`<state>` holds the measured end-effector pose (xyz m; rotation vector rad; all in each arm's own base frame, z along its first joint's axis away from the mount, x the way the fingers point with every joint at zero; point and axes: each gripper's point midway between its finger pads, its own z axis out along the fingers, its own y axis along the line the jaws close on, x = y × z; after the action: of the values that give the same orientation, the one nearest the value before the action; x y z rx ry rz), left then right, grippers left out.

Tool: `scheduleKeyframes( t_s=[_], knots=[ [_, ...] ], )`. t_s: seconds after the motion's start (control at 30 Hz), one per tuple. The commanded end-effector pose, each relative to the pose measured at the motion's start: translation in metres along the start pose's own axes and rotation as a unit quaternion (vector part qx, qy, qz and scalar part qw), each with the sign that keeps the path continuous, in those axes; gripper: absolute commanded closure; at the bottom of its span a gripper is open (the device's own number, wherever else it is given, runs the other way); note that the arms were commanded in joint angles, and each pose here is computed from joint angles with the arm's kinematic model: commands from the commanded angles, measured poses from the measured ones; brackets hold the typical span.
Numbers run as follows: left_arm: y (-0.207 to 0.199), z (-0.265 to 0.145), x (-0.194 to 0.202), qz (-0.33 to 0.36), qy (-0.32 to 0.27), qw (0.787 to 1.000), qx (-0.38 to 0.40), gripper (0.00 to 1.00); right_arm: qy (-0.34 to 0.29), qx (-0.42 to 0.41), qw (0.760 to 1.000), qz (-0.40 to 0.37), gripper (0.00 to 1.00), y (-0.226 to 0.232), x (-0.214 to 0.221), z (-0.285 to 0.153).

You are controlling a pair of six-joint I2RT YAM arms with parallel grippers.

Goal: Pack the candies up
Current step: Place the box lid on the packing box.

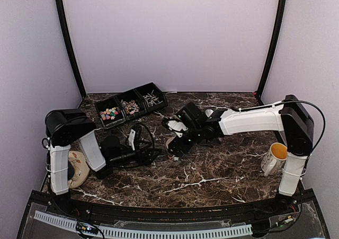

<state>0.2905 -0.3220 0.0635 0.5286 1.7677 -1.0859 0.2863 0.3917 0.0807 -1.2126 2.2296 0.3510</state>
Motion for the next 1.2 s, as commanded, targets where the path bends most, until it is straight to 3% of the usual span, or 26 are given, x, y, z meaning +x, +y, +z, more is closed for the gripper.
scheduleKeyframes(
  t_s=[0.0, 0.23, 0.43, 0.73, 1.17],
  knots=[
    [-0.018, 0.012, 0.002, 0.036, 0.003, 0.997, 0.064, 0.01, 0.038, -0.009, 0.999, 0.005, 0.19, 0.006, 0.026, -0.013],
    [-0.032, 0.023, 0.025, 0.124, 0.006, 0.981, 0.149, 0.01, 0.050, -0.008, 0.999, 0.011, 0.18, 0.006, 0.042, -0.027],
    [-0.043, 0.034, 0.048, 0.150, 0.030, 0.967, 0.205, 0.01, 0.050, -0.009, 0.999, 0.013, 0.17, 0.007, 0.046, -0.031],
    [-0.054, 0.053, 0.084, 0.225, 0.089, 0.946, 0.214, 0.01, 0.045, -0.019, 0.999, 0.014, 0.17, 0.010, 0.044, -0.035],
    [-0.040, 0.078, 0.097, 0.239, 0.094, 0.950, 0.177, 0.01, 0.051, -0.038, 0.998, 0.022, 0.17, 0.017, 0.057, -0.034]
  ],
)
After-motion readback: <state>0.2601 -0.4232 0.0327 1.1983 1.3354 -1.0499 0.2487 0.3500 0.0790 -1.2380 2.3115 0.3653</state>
